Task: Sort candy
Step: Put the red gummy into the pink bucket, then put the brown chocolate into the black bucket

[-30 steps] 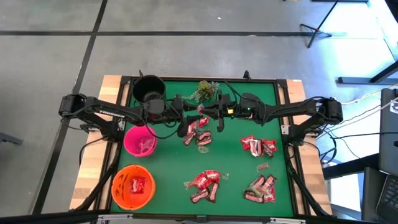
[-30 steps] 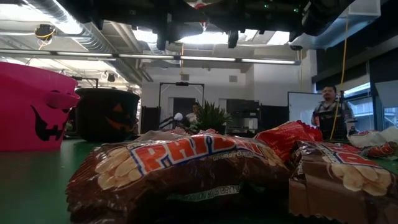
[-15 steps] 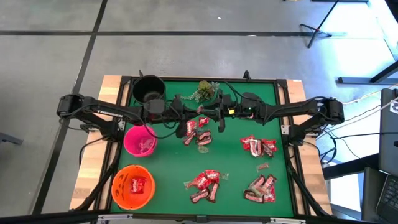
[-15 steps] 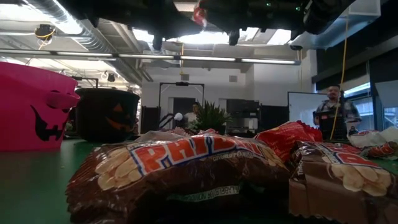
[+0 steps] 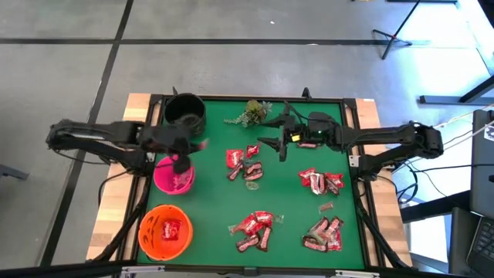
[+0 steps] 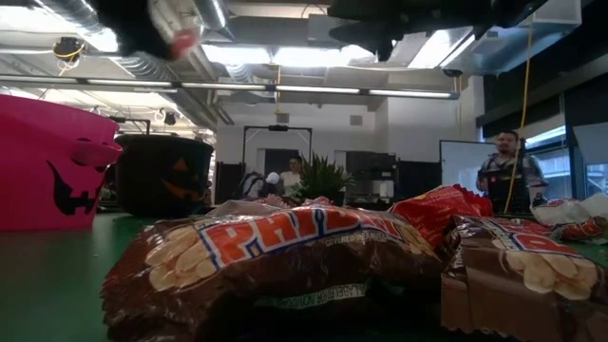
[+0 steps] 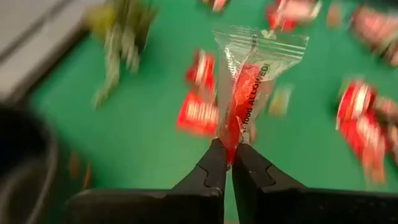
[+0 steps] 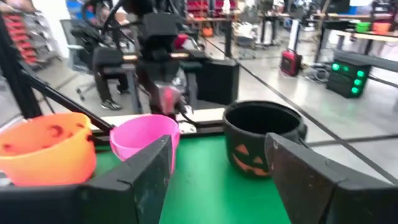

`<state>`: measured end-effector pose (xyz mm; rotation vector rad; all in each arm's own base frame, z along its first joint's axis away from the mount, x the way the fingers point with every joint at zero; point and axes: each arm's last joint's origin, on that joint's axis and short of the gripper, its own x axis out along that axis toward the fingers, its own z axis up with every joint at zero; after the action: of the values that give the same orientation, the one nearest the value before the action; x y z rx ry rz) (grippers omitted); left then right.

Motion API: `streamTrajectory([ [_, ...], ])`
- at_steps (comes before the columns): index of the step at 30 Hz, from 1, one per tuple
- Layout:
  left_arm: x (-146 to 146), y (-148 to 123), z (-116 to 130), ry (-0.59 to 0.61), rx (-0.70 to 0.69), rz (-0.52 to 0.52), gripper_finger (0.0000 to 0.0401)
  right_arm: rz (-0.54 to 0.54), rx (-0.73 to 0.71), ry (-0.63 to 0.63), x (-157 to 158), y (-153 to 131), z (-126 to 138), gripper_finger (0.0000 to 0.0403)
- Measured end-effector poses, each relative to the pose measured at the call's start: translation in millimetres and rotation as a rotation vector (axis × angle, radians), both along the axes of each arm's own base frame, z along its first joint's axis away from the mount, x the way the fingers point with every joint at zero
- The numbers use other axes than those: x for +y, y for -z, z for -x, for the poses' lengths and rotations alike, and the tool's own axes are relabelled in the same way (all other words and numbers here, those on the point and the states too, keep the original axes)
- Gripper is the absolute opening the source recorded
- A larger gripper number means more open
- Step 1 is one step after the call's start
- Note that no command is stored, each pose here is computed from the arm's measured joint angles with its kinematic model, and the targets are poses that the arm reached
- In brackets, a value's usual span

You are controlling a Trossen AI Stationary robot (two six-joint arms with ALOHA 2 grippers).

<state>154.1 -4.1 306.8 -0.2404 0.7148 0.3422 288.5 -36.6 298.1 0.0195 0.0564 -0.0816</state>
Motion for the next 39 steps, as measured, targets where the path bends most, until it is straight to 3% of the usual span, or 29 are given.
streamTrajectory([
  [7,-10.2,4.1,34.5,-0.083,0.301,0.178,0.0000,-0.001,0.024,0.016,-0.4,2.2,0.3,0.0255],
  [13,-16.5,24.8,38.9,-0.073,0.438,0.317,0.0023,-0.002,0.039,0.016,-0.4,3.6,0.4,0.0255],
  [25,-17.0,48.6,31.4,-0.104,0.538,0.246,0.0155,0.003,0.071,0.041,-1.1,6.6,0.9,0.0255],
  [39,2.6,78.0,7.1,-0.104,0.539,0.150,0.0161,0.018,0.068,0.041,-1.2,6.2,0.9,0.0255],
])
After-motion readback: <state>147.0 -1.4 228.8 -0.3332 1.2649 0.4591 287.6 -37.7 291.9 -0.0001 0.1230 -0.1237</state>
